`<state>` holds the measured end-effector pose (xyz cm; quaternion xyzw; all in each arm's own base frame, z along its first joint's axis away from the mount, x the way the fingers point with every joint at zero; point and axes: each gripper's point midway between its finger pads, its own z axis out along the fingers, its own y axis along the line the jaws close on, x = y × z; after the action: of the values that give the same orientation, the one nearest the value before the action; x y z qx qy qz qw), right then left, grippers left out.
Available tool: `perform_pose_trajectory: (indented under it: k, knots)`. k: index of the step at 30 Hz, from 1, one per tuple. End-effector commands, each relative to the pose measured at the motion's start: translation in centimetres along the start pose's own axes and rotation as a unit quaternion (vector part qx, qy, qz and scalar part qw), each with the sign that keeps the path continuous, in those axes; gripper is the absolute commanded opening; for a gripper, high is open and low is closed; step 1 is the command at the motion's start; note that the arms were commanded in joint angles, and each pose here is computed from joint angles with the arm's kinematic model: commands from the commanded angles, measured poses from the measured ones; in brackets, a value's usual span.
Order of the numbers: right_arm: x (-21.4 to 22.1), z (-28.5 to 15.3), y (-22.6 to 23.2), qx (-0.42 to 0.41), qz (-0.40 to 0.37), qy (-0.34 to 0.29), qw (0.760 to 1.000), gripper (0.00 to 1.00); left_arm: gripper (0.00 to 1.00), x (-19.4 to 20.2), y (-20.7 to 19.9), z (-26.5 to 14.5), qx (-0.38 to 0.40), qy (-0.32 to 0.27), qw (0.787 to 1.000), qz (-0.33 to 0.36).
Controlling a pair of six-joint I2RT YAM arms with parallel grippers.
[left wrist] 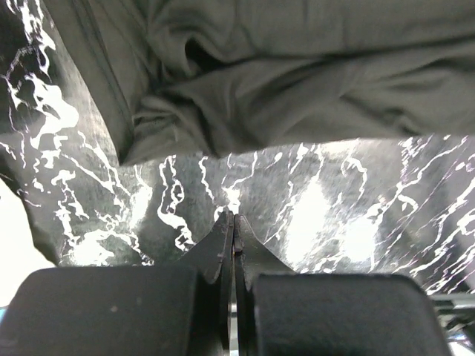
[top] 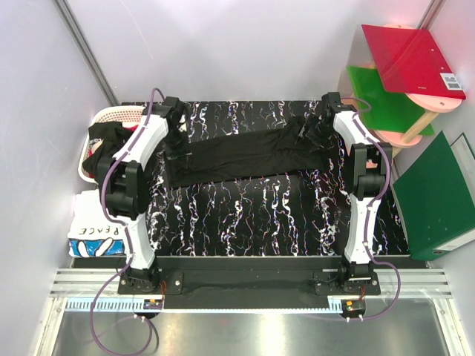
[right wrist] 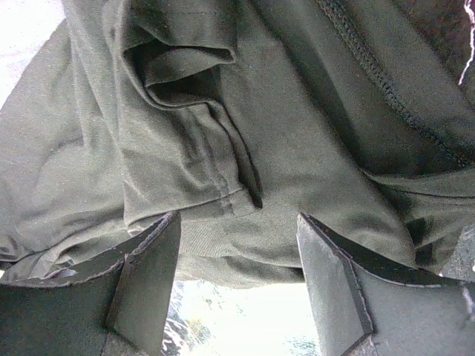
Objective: Fold and stack the t-shirts
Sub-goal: Fold the other side of the tshirt into a rectangle
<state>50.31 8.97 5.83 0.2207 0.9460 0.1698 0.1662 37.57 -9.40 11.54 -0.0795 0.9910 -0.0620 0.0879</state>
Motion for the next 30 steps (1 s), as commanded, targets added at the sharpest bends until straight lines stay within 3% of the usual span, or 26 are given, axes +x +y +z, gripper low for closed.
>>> perform_pose_trajectory:
  k: [1,9,15,19,23,30]
  knots:
    - [-0.9,-0.1,0.7,-0.013,-0.001,-0.007,1.000,0.71,0.00,2.3,0.4,1.5,0.007,0.042,0.999,0.021]
    - [-2.0,-0.2,0.1,-0.015,0.007,-0.011,1.000,0.71,0.00,3.6,0.1,5.7,-0.008,0.102,0.994,0.033]
    - [-2.8,-0.3,-0.2,-0.016,0.006,-0.014,1.000,0.71,0.00,0.9,0.9,8.0,-0.056,0.094,0.994,0.015]
    - [-3.2,-0.6,-0.3,-0.016,0.005,-0.015,1.000,0.71,0.00,-1.7,2.7,7.4,-0.084,0.059,0.994,-0.042]
    - [-3.1,-0.4,-0.5,-0.015,0.004,-0.011,1.000,0.71,0.00,-3.6,4.0,6.4,-0.079,0.031,0.993,-0.082]
    - [-3.0,0.2,-0.6,-0.016,0.001,0.000,1.000,0.71,0.00,-4.1,5.6,5.9,-0.059,0.031,0.991,-0.112]
